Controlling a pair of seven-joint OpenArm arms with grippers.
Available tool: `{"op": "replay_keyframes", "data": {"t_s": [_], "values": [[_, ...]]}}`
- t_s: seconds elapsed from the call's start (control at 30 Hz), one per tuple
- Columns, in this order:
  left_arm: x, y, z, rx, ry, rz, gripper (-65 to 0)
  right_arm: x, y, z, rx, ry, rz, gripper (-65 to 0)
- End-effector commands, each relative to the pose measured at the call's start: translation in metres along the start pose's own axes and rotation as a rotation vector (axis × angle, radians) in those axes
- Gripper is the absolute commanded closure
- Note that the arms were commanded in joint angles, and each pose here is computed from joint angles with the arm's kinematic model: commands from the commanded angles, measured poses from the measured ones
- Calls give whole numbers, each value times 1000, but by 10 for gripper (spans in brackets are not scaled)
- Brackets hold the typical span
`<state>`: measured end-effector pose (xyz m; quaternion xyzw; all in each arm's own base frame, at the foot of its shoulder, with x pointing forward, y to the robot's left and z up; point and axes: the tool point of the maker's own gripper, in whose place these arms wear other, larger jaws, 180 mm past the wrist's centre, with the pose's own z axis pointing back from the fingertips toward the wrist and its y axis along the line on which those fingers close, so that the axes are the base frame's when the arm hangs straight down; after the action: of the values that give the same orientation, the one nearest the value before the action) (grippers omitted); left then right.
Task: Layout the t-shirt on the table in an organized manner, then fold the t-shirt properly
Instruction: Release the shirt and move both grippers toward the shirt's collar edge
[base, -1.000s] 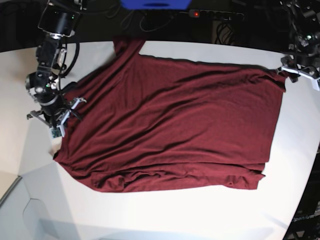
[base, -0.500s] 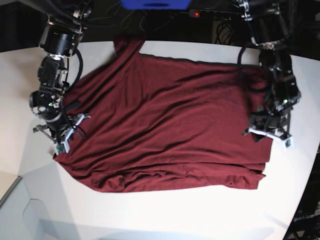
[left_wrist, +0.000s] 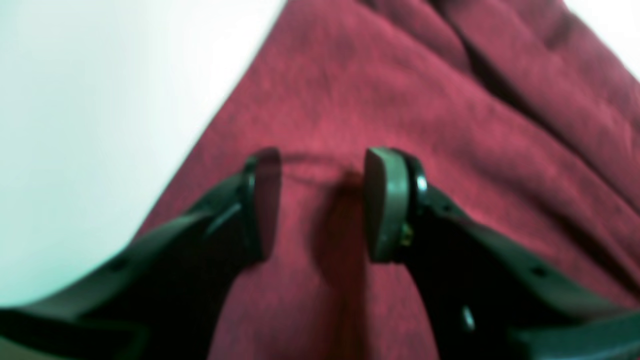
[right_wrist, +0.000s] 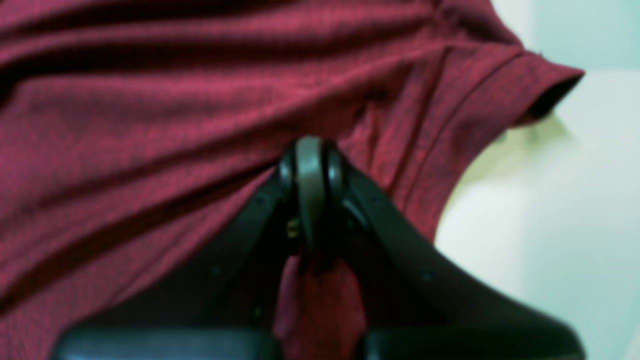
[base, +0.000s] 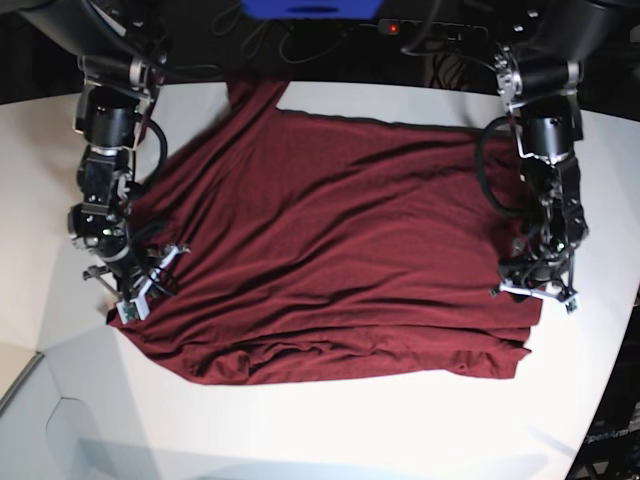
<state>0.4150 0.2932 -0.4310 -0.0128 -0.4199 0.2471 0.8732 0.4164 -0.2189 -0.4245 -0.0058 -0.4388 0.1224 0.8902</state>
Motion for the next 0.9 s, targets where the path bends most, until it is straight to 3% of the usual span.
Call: {"op": "replay_keyframes", "data": {"t_s": [0.0,0.27,0.5,0.63,0.87], "values": [[-13,7,-3,24,65,6,-270,4,-15,0,-23,9,19,-19],[-2,2,-24,80,-6,-128,-270,5,-32,-15,-7,7,-34,-19],[27,-15,-28,60,-71,-130,-270,19,-42,-14,-23,-46,-31,-19],[55,-25,-21,42,-148,-127,-270,30,-47,-1,-55,-93,7,-18],[73,-36,-1,16,-164,-143,-270,63,-42,37,-119,-231,113,-18]]}}
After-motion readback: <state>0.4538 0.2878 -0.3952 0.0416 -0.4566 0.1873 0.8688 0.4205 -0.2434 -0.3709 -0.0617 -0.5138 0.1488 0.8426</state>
